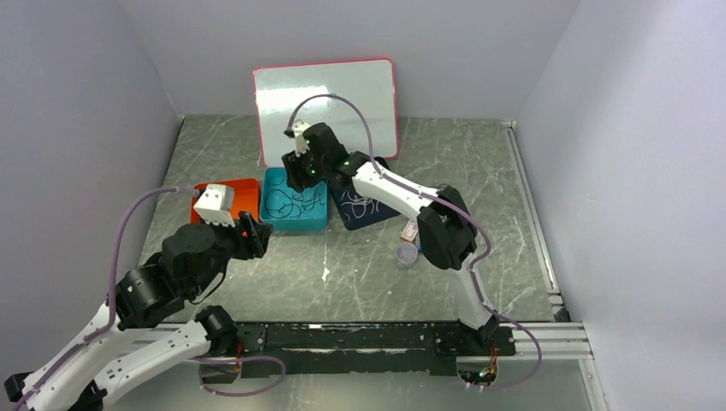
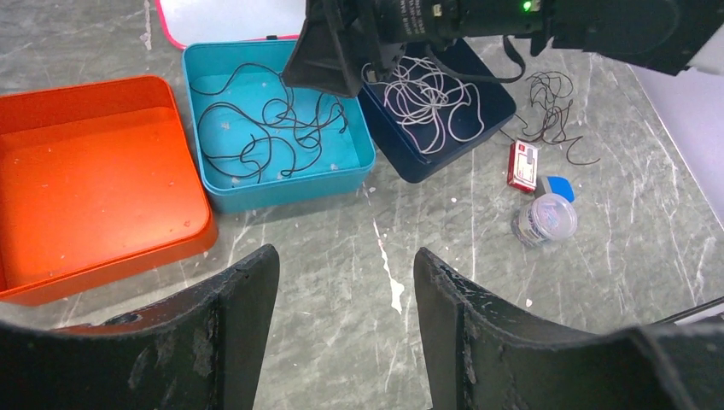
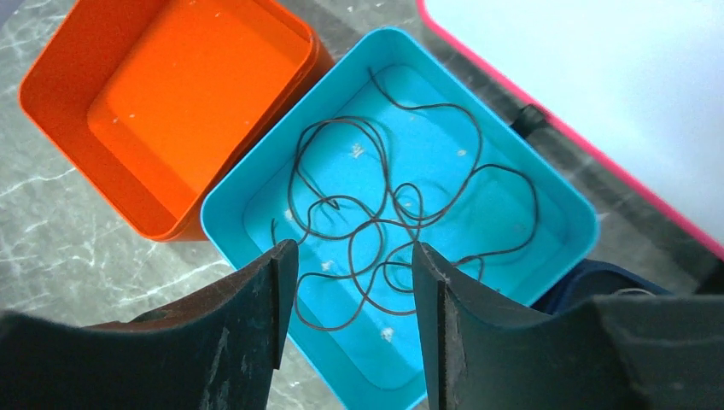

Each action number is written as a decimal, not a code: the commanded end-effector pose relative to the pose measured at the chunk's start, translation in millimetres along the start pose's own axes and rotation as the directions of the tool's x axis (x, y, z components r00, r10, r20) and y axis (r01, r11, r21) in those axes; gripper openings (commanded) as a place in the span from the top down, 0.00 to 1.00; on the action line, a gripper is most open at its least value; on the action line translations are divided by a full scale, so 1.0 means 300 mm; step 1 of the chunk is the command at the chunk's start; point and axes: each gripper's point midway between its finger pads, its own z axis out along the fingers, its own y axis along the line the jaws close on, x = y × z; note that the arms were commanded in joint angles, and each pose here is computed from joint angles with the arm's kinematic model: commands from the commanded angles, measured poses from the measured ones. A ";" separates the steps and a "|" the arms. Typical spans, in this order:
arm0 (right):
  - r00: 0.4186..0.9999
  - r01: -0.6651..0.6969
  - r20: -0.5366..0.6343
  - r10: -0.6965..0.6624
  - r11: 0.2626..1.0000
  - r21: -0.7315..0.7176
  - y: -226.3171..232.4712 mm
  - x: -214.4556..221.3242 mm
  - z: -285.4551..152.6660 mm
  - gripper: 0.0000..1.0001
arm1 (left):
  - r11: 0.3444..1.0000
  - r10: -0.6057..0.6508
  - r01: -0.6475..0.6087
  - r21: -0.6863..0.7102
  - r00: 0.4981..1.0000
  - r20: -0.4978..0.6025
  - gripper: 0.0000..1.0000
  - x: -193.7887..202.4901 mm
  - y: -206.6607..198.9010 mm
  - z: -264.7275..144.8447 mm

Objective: Untangle the cables

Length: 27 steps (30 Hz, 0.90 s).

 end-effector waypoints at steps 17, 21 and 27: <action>0.999 -0.048 0.036 0.035 0.882 0.468 -0.213 0.083 -0.565 0.40 | 0.995 0.038 -0.034 0.098 0.999 -0.035 0.35 0.027 -0.105 0.090; 0.988 -0.155 0.090 0.126 0.792 0.590 -0.307 0.163 -0.751 0.42 | 0.989 0.055 -0.044 0.139 0.996 -0.076 0.35 0.068 -0.149 0.135; 0.923 -0.382 0.250 0.291 0.628 0.678 -0.444 0.305 -0.940 0.45 | 0.980 0.060 -0.034 0.195 0.990 -0.130 0.36 0.127 -0.202 0.180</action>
